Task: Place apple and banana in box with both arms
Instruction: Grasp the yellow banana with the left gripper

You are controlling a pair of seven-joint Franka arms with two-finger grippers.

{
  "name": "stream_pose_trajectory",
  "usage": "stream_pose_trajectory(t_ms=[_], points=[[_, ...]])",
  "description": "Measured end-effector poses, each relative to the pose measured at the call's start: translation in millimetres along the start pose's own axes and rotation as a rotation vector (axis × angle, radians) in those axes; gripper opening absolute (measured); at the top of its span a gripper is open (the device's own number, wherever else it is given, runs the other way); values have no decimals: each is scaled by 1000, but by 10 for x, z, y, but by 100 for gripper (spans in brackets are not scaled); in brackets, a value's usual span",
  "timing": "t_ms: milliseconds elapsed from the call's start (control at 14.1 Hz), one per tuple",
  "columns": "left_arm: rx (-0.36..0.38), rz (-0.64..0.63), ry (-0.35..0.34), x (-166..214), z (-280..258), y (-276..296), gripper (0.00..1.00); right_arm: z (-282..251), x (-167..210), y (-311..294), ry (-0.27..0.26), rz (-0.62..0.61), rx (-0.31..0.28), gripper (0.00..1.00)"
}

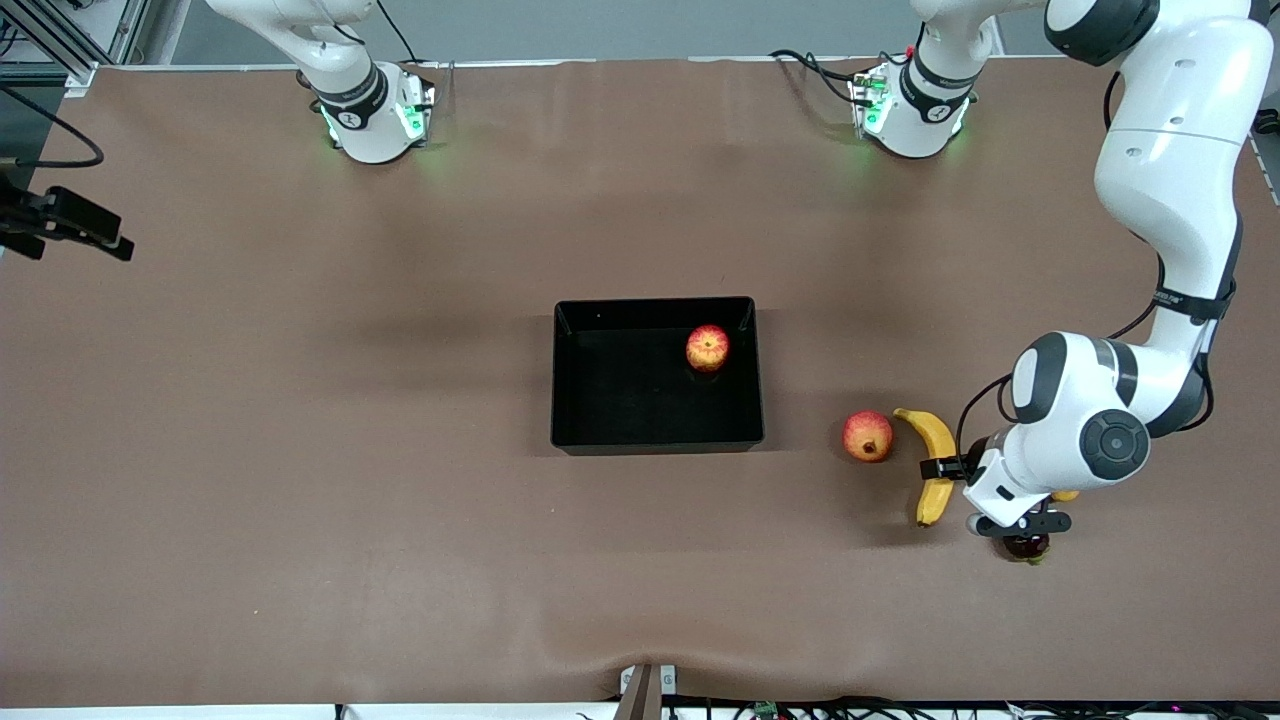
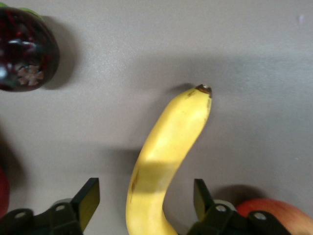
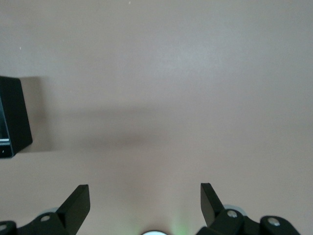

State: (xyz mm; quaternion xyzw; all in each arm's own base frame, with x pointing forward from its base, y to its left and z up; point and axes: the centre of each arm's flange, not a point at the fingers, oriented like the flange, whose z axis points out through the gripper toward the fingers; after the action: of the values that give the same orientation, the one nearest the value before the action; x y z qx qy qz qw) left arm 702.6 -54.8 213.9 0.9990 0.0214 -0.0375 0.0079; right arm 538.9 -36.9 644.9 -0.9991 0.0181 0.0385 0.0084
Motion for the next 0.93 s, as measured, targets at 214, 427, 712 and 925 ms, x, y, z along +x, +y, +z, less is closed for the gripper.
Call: stream_pose_trajectory(t_ms=[214,427,712,925], points=[[6,17,23,-13,269,-29,65,-130,-22,30,22,6,0,100],[8,22,24,-22,332,-55,37,-154,-26,25,26,5,0,100],[22,83,63,27,7,-154,37,-149,-21,-13,25,-2,2,100],[53,110,73,-39,-688,-81,37,-140,-14,-38,23,-7,3,100]])
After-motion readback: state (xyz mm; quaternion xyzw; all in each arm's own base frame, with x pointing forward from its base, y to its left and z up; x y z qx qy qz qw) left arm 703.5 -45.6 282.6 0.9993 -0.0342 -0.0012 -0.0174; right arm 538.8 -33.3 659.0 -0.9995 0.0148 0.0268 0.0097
